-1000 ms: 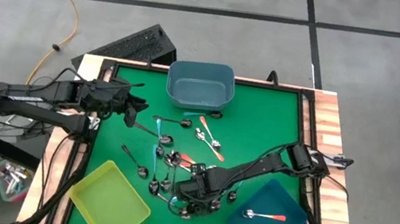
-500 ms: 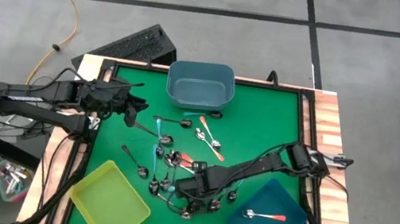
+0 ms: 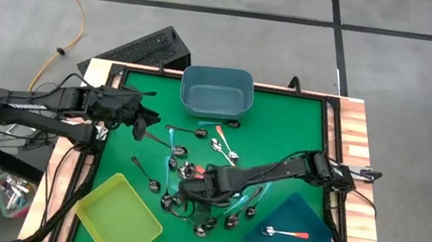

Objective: Sort silverware by color (type)
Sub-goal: Put the light blue spoon into the yellow bin

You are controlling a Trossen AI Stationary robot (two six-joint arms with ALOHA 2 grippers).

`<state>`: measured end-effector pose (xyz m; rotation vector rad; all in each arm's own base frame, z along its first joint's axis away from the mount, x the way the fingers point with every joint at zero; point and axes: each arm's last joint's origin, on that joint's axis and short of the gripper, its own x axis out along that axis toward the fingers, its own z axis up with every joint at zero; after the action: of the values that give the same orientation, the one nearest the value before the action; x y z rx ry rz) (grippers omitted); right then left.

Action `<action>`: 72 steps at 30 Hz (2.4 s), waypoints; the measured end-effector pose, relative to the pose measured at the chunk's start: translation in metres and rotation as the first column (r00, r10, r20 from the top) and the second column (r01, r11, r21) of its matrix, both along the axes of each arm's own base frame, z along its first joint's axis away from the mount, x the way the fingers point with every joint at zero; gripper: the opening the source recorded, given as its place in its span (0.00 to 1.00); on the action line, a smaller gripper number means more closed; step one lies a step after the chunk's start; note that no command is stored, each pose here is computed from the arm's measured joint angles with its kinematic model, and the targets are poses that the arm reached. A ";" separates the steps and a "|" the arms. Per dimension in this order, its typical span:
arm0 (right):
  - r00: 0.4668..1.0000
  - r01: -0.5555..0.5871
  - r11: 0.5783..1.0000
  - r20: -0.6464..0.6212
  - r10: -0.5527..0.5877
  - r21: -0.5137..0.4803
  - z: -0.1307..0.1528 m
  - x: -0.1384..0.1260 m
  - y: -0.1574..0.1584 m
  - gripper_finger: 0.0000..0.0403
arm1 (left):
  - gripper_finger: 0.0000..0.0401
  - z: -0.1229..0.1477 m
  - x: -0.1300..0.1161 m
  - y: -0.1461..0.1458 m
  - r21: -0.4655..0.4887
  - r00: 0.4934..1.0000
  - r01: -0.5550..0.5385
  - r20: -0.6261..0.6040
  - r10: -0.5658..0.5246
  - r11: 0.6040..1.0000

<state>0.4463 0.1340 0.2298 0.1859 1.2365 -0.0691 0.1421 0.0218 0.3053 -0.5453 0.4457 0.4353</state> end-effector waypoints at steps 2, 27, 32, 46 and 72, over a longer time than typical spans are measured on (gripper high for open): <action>0.995 0.046 0.998 0.083 -0.049 0.037 0.012 0.008 -0.001 0.02 | 0.25 0.001 -0.001 -0.002 -0.041 0.998 0.058 0.018 -0.058 0.997; 0.654 0.065 0.963 0.718 -0.238 0.261 0.012 0.080 0.030 0.02 | 0.25 0.069 -0.079 -0.014 0.086 0.705 0.148 0.689 -0.166 0.985; 0.626 0.033 0.960 0.743 -0.236 0.277 0.022 0.086 0.041 0.02 | 0.25 0.070 -0.083 -0.014 0.092 0.701 0.133 0.695 -0.159 0.987; 0.637 0.006 0.940 0.723 -0.267 0.342 0.000 0.104 0.053 0.02 | 0.25 0.067 -0.082 -0.015 0.092 0.715 0.161 0.676 -0.180 0.983; 0.683 0.040 0.900 0.646 -0.341 0.433 -0.059 0.116 0.061 0.02 | 0.25 0.061 -0.080 -0.015 0.112 0.759 0.160 0.621 -0.195 0.981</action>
<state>0.5620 0.1951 0.1711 0.6374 0.4192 0.0653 0.0616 0.0068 0.3666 -0.5573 -0.1690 0.0578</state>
